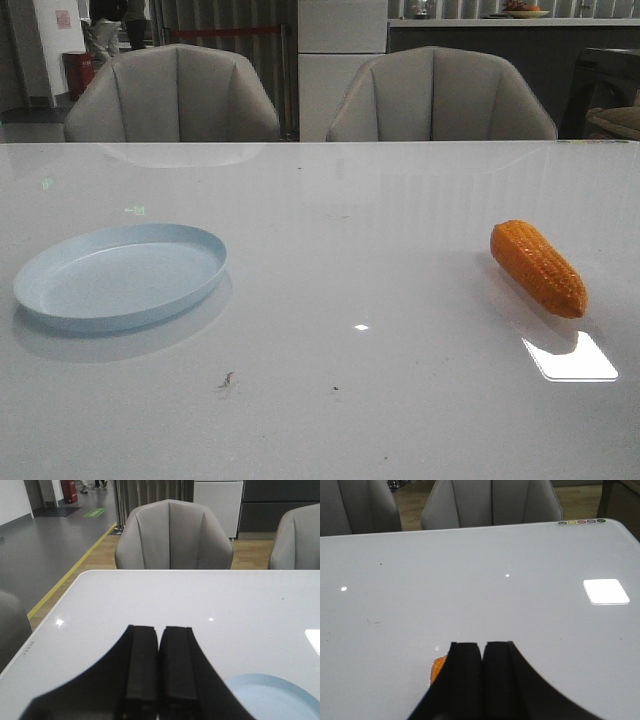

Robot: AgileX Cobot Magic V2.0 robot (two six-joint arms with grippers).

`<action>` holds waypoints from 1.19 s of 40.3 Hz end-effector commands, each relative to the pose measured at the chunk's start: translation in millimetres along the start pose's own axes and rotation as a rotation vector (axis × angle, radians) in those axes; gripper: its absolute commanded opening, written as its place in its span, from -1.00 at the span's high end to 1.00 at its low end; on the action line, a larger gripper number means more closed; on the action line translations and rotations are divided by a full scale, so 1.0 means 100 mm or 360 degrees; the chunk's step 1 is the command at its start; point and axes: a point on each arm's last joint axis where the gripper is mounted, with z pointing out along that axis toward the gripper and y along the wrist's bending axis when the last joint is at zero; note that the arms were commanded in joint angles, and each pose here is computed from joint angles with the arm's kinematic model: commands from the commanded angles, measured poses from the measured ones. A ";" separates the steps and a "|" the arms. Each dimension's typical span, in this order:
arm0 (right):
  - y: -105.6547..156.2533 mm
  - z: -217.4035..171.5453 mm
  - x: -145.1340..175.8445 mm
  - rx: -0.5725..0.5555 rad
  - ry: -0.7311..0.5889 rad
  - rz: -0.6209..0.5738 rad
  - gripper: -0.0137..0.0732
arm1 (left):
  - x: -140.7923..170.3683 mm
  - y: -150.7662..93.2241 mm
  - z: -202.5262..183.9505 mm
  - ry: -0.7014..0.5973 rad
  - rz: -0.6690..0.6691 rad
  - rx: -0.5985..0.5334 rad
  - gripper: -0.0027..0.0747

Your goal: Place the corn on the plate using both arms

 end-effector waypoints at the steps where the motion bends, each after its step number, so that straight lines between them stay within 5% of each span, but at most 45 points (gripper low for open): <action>1: 0.01 -0.03 -0.20 -0.0007 -0.0188 -0.0017 0.53 | -0.19 0.00 -0.02 -0.0190 -0.0019 -0.0004 0.70; 9: 0.01 -0.03 -0.17 -0.0006 -0.0138 -0.0018 0.32 | -0.15 0.00 -0.01 -0.0106 -0.0023 0.0003 0.50; 19: 0.01 -0.03 -0.13 -0.0005 -0.0074 -0.0018 -0.28 | -0.12 0.00 -0.01 -0.0063 -0.0023 0.0007 -0.19; 34: 0.01 -0.03 -0.13 -0.0005 -0.0074 -0.0018 -0.30 | -0.11 -0.01 -0.01 -0.0045 -0.0022 0.0016 -0.19; 48: 0.01 -0.03 -0.13 -0.0005 -0.0074 -0.0018 -0.30 | -0.14 -0.02 0.13 0.0241 0.0000 0.0040 -0.20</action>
